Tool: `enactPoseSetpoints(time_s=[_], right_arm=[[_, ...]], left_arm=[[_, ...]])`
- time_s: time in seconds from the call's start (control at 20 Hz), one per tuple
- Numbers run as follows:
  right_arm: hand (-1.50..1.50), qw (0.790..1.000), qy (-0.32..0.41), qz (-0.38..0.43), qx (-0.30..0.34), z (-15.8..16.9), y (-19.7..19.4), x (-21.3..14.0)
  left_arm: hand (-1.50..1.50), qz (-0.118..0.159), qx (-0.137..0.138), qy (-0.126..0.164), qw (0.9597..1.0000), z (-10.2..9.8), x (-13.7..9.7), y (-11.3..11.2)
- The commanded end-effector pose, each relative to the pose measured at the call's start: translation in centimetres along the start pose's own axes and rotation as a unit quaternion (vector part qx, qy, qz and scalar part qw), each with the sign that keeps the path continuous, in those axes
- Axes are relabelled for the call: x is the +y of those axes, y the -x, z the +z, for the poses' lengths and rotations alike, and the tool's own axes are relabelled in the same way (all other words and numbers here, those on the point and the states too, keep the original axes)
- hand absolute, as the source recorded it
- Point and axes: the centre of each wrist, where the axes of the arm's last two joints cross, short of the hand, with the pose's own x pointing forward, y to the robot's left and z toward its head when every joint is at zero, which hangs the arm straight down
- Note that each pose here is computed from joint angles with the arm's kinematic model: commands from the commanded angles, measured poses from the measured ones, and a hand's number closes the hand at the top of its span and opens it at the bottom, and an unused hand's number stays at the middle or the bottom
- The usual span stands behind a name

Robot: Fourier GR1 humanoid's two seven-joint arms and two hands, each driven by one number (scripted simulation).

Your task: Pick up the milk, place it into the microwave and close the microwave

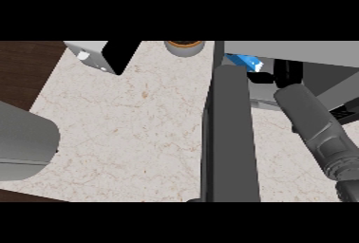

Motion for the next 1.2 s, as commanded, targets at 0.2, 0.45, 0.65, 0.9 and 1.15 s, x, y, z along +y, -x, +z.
enactPoseSetpoints(time_s=[0.2,0.45,0.65,0.9,1.15], right_arm=[[-1.50,0.994,-0.043,-0.095,-0.016,0.2,-1.1,0.9],[-1.50,0.984,-0.047,-0.171,-0.008,0.7,-0.5,0.9],[-1.50,0.965,-0.070,-0.254,-0.008,2.4,-0.5,2.2],[-1.50,0.946,-0.076,-0.314,0.030,4.2,0.5,2.9],[-1.50,0.921,-0.089,-0.375,0.051,6.9,2.2,3.4]], left_arm=[[-1.50,0.014,-0.001,0.033,0.9994,-0.8,-0.9,1.0],[-1.50,0.022,0.006,0.077,0.9968,-1.0,-2.0,1.4],[-1.50,0.042,-0.001,0.094,0.9947,-2.4,-3.2,2.2],[-1.50,0.051,0.002,0.113,0.9923,-2.3,-3.3,2.3],[1.50,0.069,0.009,0.142,0.9875,-2.5,-6.8,2.2]])
